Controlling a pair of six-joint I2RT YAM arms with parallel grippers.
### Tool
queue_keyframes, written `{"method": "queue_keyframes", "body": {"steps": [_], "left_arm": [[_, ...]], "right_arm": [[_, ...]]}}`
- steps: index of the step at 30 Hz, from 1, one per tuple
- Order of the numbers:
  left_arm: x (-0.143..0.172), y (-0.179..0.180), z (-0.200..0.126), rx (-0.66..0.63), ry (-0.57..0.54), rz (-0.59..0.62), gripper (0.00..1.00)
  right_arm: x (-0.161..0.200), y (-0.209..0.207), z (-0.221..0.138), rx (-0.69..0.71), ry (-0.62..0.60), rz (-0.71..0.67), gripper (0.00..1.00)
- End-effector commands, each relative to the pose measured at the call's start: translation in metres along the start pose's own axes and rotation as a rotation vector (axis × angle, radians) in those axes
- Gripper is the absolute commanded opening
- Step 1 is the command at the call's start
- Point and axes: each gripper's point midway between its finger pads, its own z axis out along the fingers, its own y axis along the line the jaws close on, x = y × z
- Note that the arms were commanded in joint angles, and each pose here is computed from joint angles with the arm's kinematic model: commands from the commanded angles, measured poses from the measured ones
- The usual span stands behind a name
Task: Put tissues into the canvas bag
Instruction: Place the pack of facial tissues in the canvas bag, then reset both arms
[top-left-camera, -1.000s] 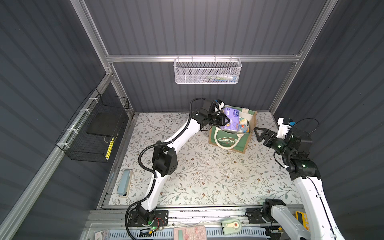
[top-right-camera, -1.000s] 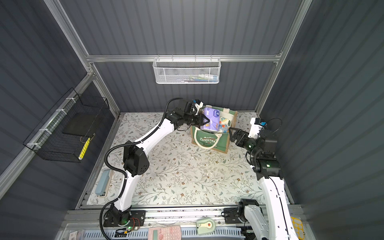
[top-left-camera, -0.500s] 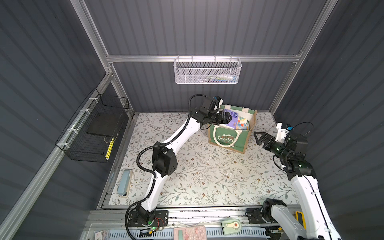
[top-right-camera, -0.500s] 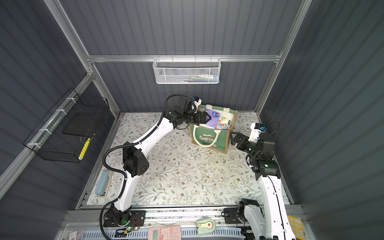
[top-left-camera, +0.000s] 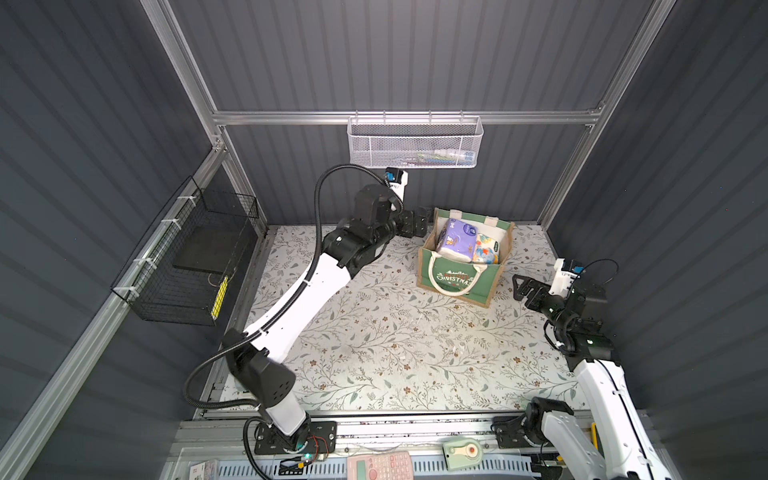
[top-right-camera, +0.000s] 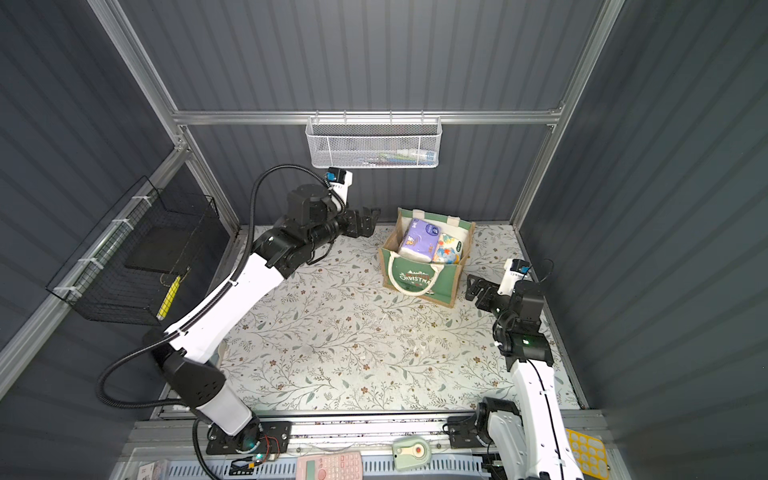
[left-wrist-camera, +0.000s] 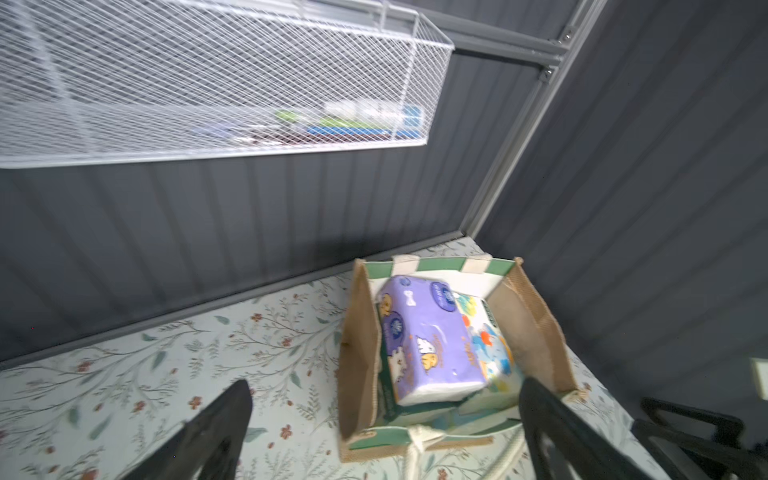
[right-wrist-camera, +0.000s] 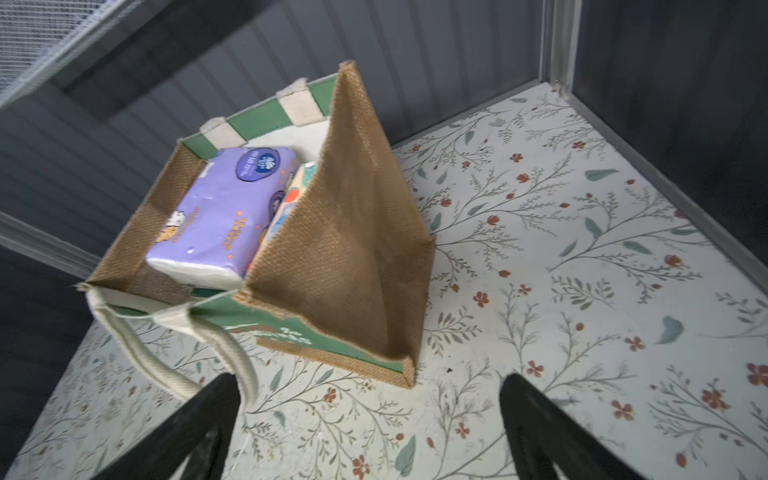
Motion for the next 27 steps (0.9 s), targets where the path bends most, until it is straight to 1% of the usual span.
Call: {"method": "queue_keyframes", "body": {"steps": [1,3,6,8,12,15,16,20,23,24,27], "left_arm": [[0.038,0.050,-0.011,-0.233,-0.004,0.080,1.00],[0.071,0.084,-0.027,-0.356,0.025,0.091,1.00],[0.108,0.129,-0.051,-0.501,0.047,0.065,1.00],[0.128,0.154,-0.067,-0.601,0.047,0.064,1.00],[0.168,0.191,-0.095,-0.784,0.044,0.114,1.00],[0.195,0.209,-0.104,-0.855,0.063,0.124,1.00],[0.201,0.214,-0.107,-0.879,0.069,0.126,1.00],[0.216,0.231,-0.112,-0.951,0.077,0.143,1.00],[0.227,0.248,-0.114,-0.987,0.071,0.143,1.00],[0.231,0.256,-0.116,-1.002,0.060,0.130,1.00],[0.242,0.272,-0.115,-0.982,0.018,0.094,1.00]], "right_arm": [[-0.002,-0.023,0.006,0.089,-0.106,-0.069,0.99],[0.005,-0.029,0.012,0.085,-0.158,-0.080,0.99],[0.010,-0.032,0.018,0.062,-0.244,-0.090,0.99],[0.016,-0.036,0.025,0.062,-0.268,-0.099,0.99],[0.031,-0.044,0.040,0.072,-0.260,-0.144,0.99],[0.040,-0.053,0.054,0.098,-0.258,-0.177,0.99],[0.038,-0.053,0.056,0.097,-0.270,-0.177,0.99],[0.037,-0.051,0.069,0.087,-0.272,-0.219,0.99],[0.049,-0.056,0.082,0.085,-0.269,-0.227,0.99],[0.045,-0.054,0.083,0.078,-0.304,-0.234,0.99],[0.051,-0.057,0.089,0.103,-0.217,-0.225,0.99]]}}
